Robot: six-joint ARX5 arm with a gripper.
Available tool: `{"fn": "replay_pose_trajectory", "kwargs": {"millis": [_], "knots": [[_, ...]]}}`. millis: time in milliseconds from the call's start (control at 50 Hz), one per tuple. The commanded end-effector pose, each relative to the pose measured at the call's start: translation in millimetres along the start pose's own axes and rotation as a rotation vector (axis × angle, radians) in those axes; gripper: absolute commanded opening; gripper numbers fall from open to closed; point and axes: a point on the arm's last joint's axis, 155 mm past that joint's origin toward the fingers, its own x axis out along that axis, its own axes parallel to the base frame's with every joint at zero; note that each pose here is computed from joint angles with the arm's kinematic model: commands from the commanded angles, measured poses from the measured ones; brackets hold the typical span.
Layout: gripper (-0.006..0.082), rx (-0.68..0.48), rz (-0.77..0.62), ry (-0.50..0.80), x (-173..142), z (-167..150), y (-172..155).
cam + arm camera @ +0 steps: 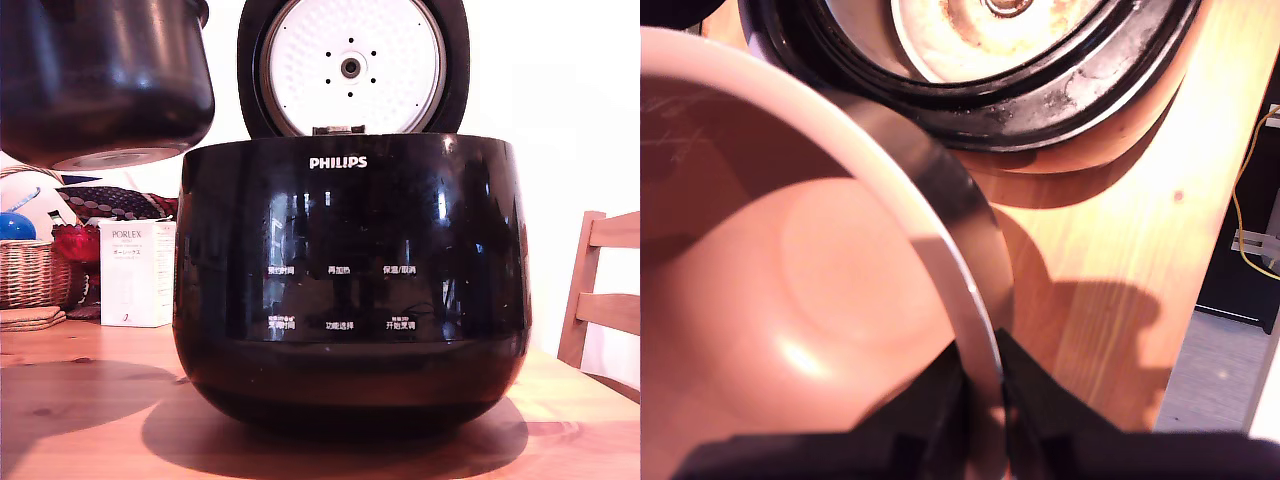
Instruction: Place the pot you are holding inside the rice cooker
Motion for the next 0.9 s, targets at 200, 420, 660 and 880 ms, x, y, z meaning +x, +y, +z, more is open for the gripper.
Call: {"fn": "replay_pose_trajectory", "kwargs": {"millis": [200,420,660,880], "knots": [[-0.0024,-0.013,0.102,-0.018,-17,1,19],[-0.0024,-0.012,0.102,-0.019,-17,2,19],[-0.0024,-0.011,0.084,-0.040,-17,6,16],[-0.0024,0.011,0.068,-0.110,-18,24,10]]}}
